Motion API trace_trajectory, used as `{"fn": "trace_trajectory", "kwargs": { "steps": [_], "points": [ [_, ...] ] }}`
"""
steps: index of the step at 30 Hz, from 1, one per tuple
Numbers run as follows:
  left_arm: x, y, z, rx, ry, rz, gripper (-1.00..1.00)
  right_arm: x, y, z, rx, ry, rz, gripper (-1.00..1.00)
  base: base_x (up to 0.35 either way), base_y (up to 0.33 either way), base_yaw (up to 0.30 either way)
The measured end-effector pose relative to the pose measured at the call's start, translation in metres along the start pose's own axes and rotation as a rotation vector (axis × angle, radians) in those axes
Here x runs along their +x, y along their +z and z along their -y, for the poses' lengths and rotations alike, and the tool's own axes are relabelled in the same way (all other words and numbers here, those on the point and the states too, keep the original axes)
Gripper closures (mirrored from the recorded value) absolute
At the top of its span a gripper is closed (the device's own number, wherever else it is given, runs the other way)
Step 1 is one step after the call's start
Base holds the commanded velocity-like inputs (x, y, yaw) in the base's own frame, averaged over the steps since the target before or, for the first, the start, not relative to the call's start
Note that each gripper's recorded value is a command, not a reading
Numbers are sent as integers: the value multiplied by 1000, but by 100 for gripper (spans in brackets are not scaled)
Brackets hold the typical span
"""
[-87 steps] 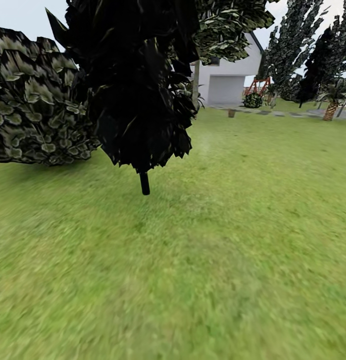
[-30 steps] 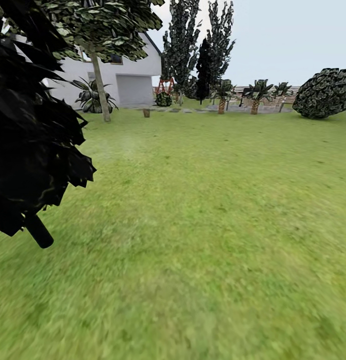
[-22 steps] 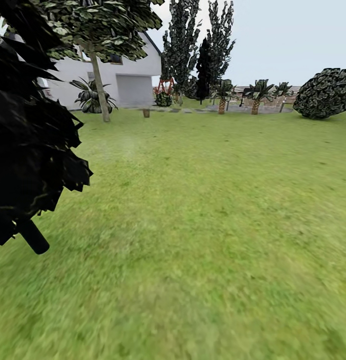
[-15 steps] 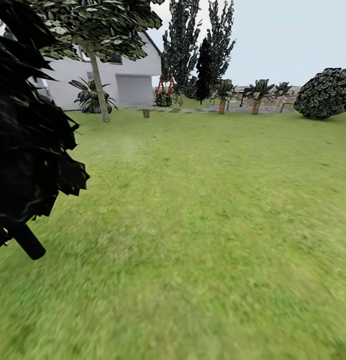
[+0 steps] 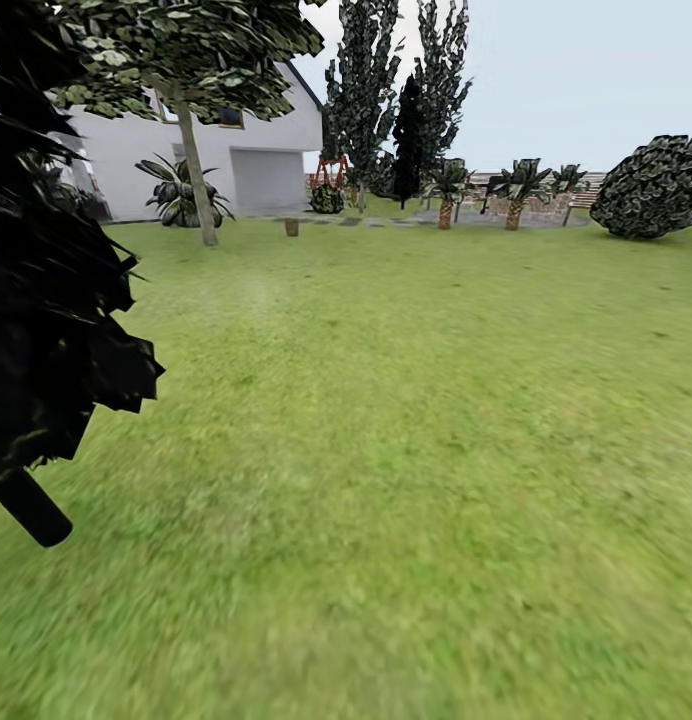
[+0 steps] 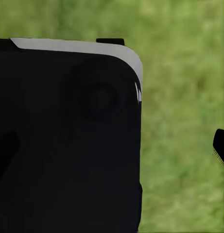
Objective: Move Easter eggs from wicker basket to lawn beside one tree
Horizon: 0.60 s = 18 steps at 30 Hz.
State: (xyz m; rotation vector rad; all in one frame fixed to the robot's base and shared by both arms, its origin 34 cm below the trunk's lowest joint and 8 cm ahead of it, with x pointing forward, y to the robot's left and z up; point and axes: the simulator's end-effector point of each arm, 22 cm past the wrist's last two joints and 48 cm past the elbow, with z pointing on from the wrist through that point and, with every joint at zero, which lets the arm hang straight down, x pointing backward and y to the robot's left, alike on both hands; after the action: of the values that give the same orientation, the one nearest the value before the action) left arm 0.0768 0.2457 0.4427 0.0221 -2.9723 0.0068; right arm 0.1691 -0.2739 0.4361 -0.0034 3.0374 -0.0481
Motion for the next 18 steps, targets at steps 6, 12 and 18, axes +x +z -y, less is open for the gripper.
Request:
{"fn": "trace_trajectory", "kwargs": {
  "steps": [6,12,18],
  "points": [
    [0,0,0,0,0,0,-100,-1,0,-2,-2,-2,2,-100,340,0,0],
    [0,0,0,0,0,0,-100,0,0,0,0,-1,1,-100,340,0,0],
    [0,0,0,1,0,0,-100,0,0,-1,-2,-1,1,-100,340,0,0]
  ]
}}
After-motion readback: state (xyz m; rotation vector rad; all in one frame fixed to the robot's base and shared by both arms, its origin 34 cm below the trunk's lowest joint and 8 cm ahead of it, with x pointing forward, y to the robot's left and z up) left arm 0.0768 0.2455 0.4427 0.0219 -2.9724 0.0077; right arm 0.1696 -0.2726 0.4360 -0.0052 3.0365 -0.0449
